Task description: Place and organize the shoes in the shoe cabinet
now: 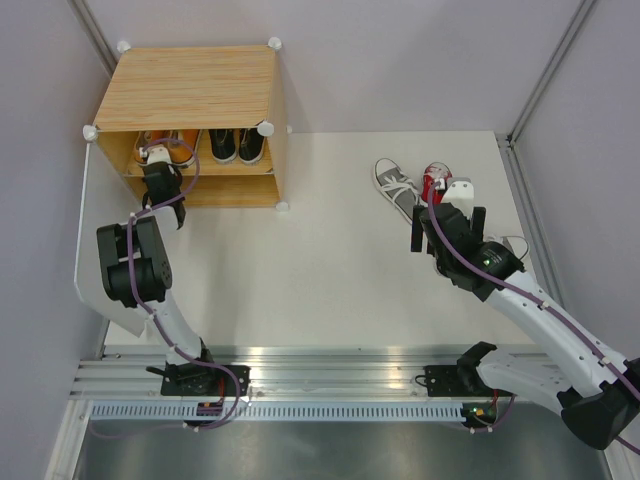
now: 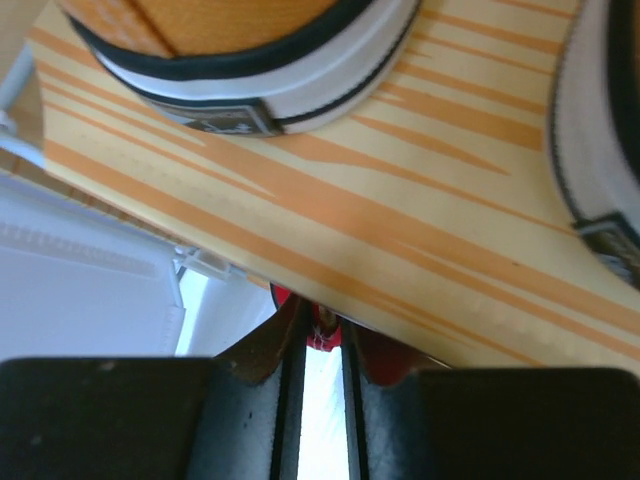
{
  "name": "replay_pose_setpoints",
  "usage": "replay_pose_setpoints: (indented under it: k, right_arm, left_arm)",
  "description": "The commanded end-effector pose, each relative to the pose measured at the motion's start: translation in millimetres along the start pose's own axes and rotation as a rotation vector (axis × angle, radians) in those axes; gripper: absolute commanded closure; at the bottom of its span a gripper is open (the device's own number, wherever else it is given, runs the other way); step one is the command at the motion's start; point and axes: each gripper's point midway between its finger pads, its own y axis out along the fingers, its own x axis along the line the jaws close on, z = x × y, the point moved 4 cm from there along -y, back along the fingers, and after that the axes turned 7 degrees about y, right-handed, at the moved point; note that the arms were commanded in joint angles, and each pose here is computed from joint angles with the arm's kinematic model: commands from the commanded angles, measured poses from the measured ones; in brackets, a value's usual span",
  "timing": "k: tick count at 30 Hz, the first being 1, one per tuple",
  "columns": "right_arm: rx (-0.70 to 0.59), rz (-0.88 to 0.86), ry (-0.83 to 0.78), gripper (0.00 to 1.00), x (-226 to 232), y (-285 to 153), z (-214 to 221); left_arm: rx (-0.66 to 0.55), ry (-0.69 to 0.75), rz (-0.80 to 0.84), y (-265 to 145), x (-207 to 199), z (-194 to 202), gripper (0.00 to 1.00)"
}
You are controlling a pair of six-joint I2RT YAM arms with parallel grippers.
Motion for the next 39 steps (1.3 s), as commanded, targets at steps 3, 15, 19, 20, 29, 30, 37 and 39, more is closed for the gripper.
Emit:
replay_pose_setpoints:
  k: [3, 15, 19, 20, 29, 30, 37, 39]
  right_arm:
    - [-0.045, 0.007, 0.026, 0.04, -1, -2, -14]
    - [-0.058, -0.019, 0.060, 0.05, -2, -8, -17]
    - [-0.060, -0.029, 0.069, 0.04, -3, -10, -16]
    - [-0.060, -0.028, 0.073, 0.04, -4, -10, -15]
    - [-0.057, -0.026, 0.070, 0.04, -4, -9, -13]
    - [-0.055, -0.027, 0.068, 0.04, -4, -9, -13]
    - [-0.050, -0.027, 0.062, 0.04, -3, -7, -12]
    - [-0.050, -0.024, 0.060, 0.04, -3, -7, -12]
  left_arm:
    - [-0.176, -0.068, -0.074, 17, 15, -51, 0.74]
    - [-0.150, -0.149, 0.003, -13, 9, -48, 0.53]
    - [-0.133, -0.161, 0.012, -21, 7, -35, 0.53]
    - [-0.132, -0.165, 0.011, -22, 7, -34, 0.55]
    - [-0.051, -0.158, 0.014, -20, 6, -25, 0.69]
    - [-0.041, -0.158, 0.011, -19, 6, -25, 0.71]
    - [0.018, -0.132, -0.001, -5, 4, -22, 0.73]
    - [0.027, -0.123, 0.002, 2, 3, -23, 0.73]
